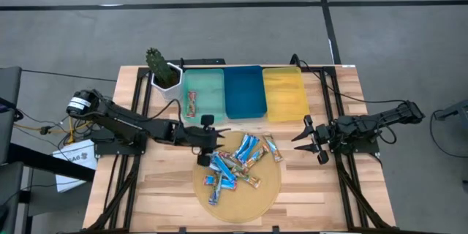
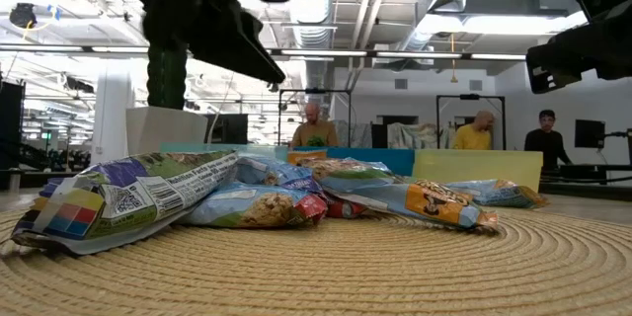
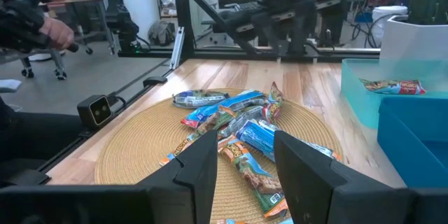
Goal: Pick and place Granola Bars by type
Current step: Put the red granola bar into the green bin
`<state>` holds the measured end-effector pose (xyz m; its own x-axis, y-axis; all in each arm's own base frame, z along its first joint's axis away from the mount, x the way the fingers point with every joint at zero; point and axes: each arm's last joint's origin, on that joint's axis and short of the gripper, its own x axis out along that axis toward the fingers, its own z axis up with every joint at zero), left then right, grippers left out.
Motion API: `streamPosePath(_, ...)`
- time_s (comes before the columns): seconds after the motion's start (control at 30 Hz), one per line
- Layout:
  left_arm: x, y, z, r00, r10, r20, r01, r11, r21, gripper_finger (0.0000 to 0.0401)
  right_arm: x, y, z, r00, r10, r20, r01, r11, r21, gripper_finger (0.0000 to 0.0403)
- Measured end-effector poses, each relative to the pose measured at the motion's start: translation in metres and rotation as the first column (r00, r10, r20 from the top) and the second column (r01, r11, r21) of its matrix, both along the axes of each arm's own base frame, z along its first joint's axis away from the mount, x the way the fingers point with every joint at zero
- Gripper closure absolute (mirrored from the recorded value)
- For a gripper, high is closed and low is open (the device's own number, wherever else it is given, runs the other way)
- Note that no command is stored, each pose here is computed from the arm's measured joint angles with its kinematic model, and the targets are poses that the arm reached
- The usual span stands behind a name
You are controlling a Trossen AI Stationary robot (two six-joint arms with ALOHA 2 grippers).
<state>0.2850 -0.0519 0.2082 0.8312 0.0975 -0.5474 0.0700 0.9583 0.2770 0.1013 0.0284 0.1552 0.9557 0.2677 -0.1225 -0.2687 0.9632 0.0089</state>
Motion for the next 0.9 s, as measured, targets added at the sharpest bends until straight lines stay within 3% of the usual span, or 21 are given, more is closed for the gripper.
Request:
streamPosePath(0.23,-0.002,-0.006,-0.001,1.0,-0.017,-0.018,0.016,1.0,-0.009,0.0273,0.0,0.0,0.0,1.0,0.0,0.0,0.0,1.0,0.0,0.027)
streamPosePath(0.57,-0.014,-0.003,-0.023,0.969,0.043,-0.245,-0.052,0.998,-0.032,0.0273,0.0,0.0,0.0,1.0,0.0,0.001,0.0,1.0,0.0,0.027)
streamPosePath(0.9,-0.01,-0.007,-0.046,0.937,0.008,-0.35,-0.043,0.995,-0.091,0.0273,0.0,0.0,0.0,1.0,0.0,0.002,0.0,1.0,0.0,0.027)
